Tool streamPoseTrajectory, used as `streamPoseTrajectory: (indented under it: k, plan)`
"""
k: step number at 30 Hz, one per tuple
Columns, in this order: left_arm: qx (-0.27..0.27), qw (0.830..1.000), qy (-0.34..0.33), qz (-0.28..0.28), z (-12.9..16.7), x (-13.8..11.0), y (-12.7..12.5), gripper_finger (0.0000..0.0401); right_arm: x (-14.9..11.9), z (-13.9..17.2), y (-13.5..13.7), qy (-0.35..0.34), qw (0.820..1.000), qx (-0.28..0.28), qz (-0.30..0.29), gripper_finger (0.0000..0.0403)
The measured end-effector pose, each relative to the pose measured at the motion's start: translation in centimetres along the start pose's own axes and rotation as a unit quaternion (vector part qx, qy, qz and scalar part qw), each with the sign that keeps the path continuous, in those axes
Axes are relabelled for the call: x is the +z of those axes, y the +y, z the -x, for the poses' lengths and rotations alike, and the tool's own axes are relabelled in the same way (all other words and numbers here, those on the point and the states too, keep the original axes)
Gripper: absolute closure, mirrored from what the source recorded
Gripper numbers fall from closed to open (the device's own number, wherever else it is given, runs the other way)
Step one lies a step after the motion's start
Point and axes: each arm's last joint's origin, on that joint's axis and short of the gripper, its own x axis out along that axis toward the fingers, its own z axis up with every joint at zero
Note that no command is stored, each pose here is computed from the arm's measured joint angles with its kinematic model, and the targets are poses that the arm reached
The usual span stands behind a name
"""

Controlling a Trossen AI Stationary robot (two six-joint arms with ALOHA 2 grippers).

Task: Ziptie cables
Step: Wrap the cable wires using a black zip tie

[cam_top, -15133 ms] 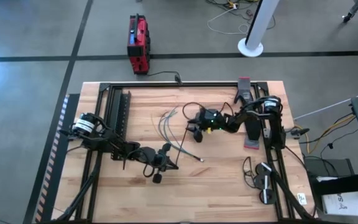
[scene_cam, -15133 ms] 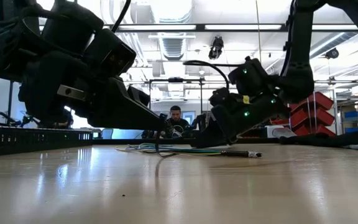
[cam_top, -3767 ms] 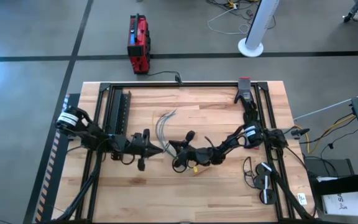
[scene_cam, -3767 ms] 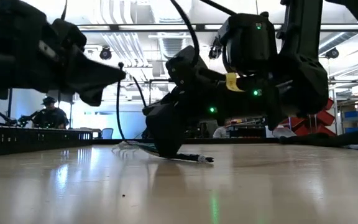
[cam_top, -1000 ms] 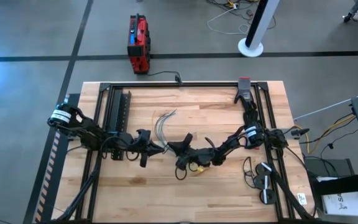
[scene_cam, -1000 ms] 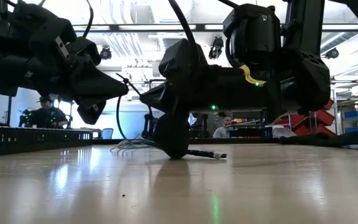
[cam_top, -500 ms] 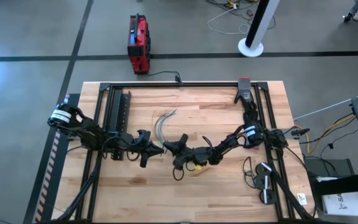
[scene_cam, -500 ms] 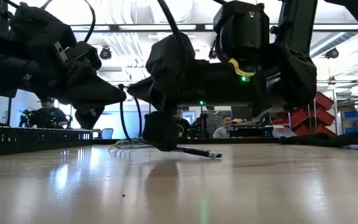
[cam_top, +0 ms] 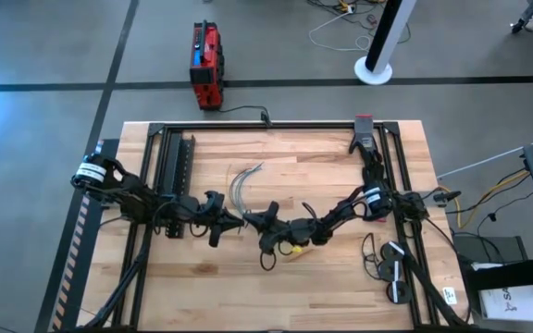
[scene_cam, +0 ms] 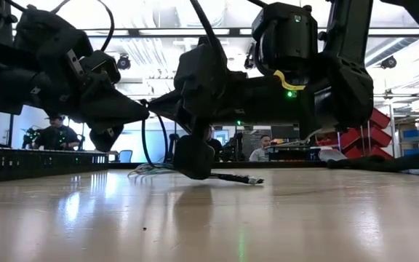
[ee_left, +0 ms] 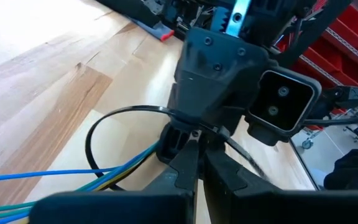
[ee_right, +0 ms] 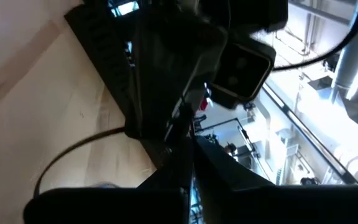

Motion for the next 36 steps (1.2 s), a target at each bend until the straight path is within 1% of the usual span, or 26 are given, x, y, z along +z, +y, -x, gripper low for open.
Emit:
streamPoseTrajectory:
  k: [8,10,12,15,19,23,26,29,33,36]
  plan:
    - [0.001,1.000,-0.001,0.003,0.0,0.1,0.1,0.0401,0.6,0.3,0.1,-0.013,1.000,0.004,0.008,0.0403]
    - [0.002,1.000,0.000,0.003,0.0,0.1,0.1,0.0401,0.5,0.3,0.2,-0.012,1.000,0.012,0.013,0.0403]
    - [0.002,1.000,0.001,0.002,0.0,0.0,0.2,0.0401,0.5,0.3,0.4,-0.012,1.000,0.020,0.008,0.0403]
    - [0.004,1.000,0.004,-0.007,0.0,0.0,0.2,0.0401,0.5,0.3,0.5,-0.011,1.000,0.024,-0.016,0.0401]
    - [0.014,0.999,0.013,-0.027,0.0,-0.2,0.4,0.0401,0.4,0.3,0.4,0.007,0.999,0.020,-0.044,0.0375]
    - [0.019,0.999,0.020,-0.045,0.0,-0.3,0.5,0.0401,0.3,0.5,-0.2,0.043,0.996,0.009,-0.084,0.0328]
    - [0.019,0.998,0.021,-0.059,0.0,-0.3,0.5,0.0401,0.3,0.7,-0.9,0.053,0.992,0.040,-0.109,0.0295]
    - [0.019,0.997,0.024,-0.075,0.0,-0.4,0.5,0.0401,0.5,1.0,-1.8,0.059,0.982,0.102,-0.146,0.0272]
    - [0.003,0.995,0.033,-0.097,0.0,-0.4,0.4,0.0401,0.9,1.3,-4.0,0.043,0.959,0.205,-0.192,0.0256]
    - [-0.012,0.993,0.040,-0.109,0.0,-0.5,0.3,0.0401,0.9,1.4,-6.3,0.026,0.941,0.248,-0.230,0.0252]
